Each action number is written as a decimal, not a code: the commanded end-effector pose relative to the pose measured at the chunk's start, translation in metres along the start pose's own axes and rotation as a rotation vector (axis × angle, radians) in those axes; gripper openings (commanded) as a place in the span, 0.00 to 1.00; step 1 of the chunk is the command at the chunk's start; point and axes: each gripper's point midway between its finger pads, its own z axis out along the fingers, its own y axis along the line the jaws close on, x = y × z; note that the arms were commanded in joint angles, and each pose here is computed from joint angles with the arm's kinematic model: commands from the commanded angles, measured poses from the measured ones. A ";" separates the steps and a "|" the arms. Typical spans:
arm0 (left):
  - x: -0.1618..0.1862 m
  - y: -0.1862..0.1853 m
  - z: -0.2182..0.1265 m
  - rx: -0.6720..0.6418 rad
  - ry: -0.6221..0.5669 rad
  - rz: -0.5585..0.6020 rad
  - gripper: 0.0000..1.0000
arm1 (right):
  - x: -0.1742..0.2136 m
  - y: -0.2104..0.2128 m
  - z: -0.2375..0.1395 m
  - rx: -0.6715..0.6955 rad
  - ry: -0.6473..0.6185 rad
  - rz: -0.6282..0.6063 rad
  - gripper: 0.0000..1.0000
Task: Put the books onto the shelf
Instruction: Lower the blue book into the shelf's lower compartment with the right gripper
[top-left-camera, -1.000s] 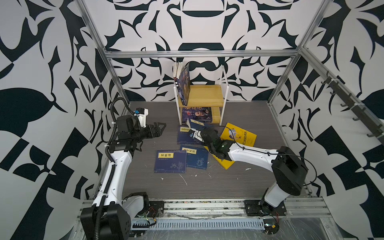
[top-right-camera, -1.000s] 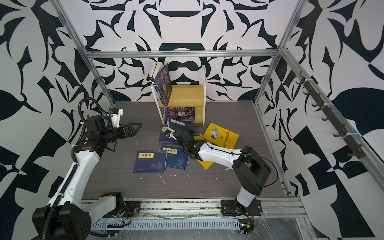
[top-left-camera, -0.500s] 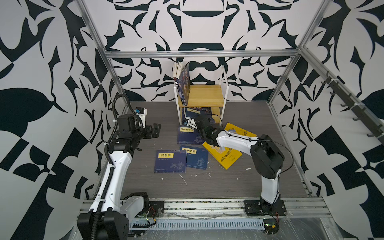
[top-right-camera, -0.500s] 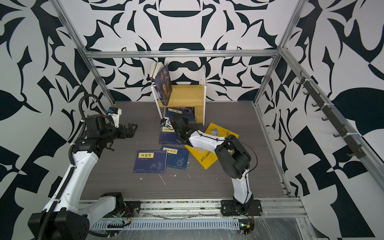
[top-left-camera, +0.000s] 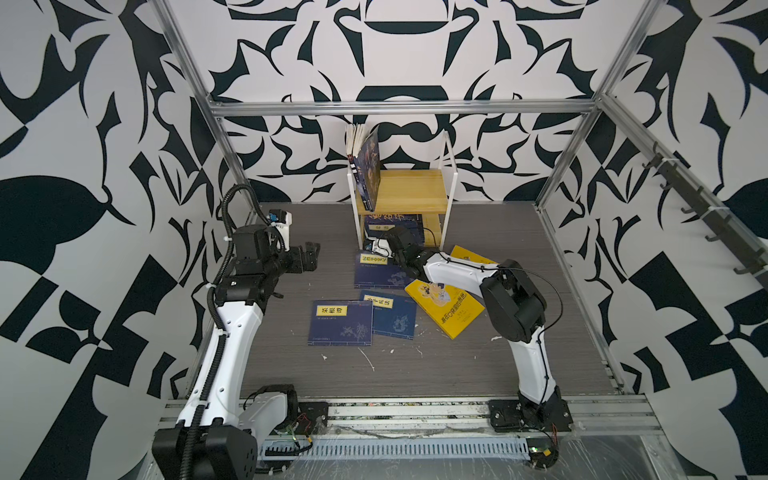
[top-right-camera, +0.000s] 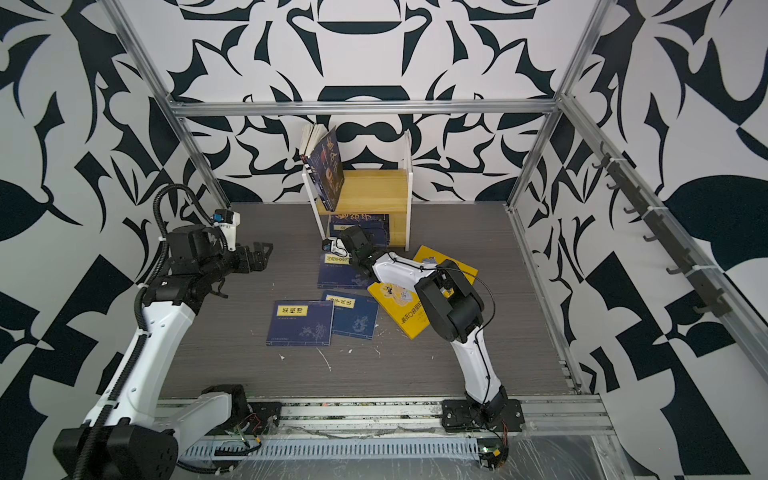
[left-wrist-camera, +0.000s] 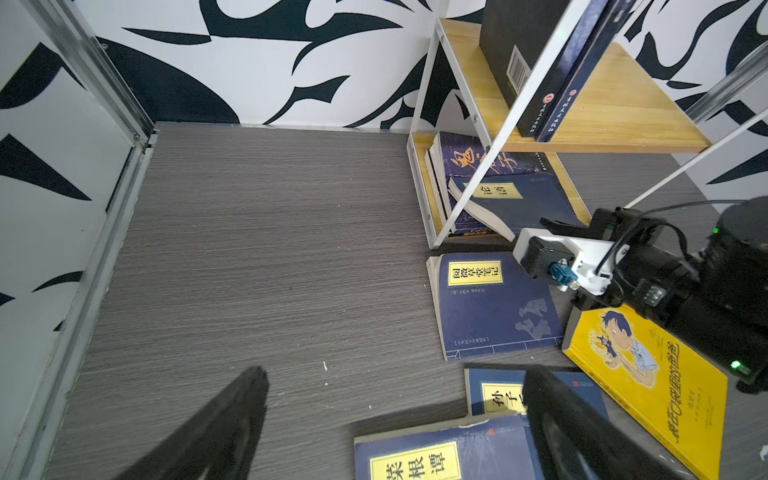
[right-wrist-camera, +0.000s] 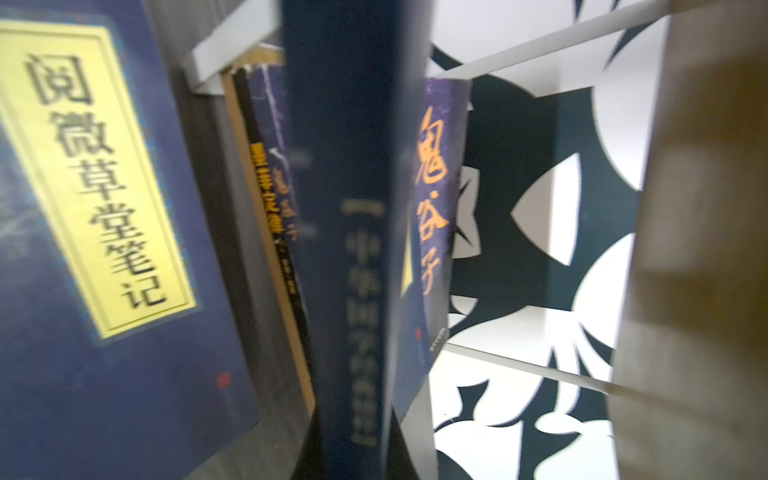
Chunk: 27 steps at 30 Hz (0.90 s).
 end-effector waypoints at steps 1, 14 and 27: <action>0.002 0.001 0.003 -0.001 0.006 -0.005 1.00 | -0.010 -0.003 -0.006 -0.080 -0.040 0.061 0.03; 0.003 -0.002 0.003 0.016 0.007 -0.004 1.00 | -0.012 0.005 0.004 -0.175 -0.023 0.057 0.31; 0.005 -0.001 0.003 0.017 0.010 -0.006 1.00 | -0.011 -0.005 0.019 -0.195 0.002 0.064 0.08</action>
